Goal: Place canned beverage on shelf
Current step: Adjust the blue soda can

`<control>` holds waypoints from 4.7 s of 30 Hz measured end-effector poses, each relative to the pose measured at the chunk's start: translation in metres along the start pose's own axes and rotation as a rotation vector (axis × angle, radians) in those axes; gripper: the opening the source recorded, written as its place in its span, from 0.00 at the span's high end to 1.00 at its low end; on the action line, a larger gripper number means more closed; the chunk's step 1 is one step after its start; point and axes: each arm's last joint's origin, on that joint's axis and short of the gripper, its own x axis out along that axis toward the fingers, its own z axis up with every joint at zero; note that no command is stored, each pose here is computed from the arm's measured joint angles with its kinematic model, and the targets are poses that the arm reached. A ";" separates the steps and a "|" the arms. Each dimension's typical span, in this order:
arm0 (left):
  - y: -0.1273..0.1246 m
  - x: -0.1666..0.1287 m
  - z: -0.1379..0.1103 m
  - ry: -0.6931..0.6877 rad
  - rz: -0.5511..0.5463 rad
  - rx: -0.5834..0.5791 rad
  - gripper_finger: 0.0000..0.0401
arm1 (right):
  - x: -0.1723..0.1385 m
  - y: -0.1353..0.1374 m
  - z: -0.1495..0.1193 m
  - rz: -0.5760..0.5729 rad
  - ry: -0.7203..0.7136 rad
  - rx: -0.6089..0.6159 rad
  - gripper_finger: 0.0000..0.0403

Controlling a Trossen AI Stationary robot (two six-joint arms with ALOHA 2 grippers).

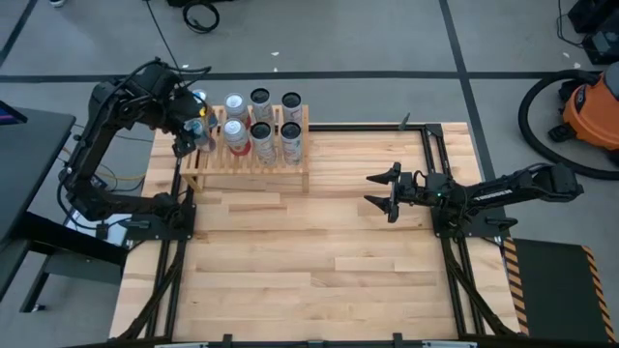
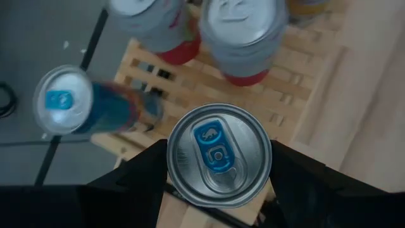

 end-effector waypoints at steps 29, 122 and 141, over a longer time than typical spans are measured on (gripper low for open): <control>0.007 0.000 -0.004 0.007 0.016 0.117 0.37 | 0.000 0.000 0.000 0.000 0.000 0.000 0.21; 0.013 0.022 -0.013 0.049 -0.049 -0.083 0.37 | 0.000 0.000 0.000 0.000 0.000 0.000 0.21; 0.013 0.022 -0.012 0.037 -0.039 -0.080 0.37 | 0.000 0.000 0.000 0.000 0.000 0.000 0.21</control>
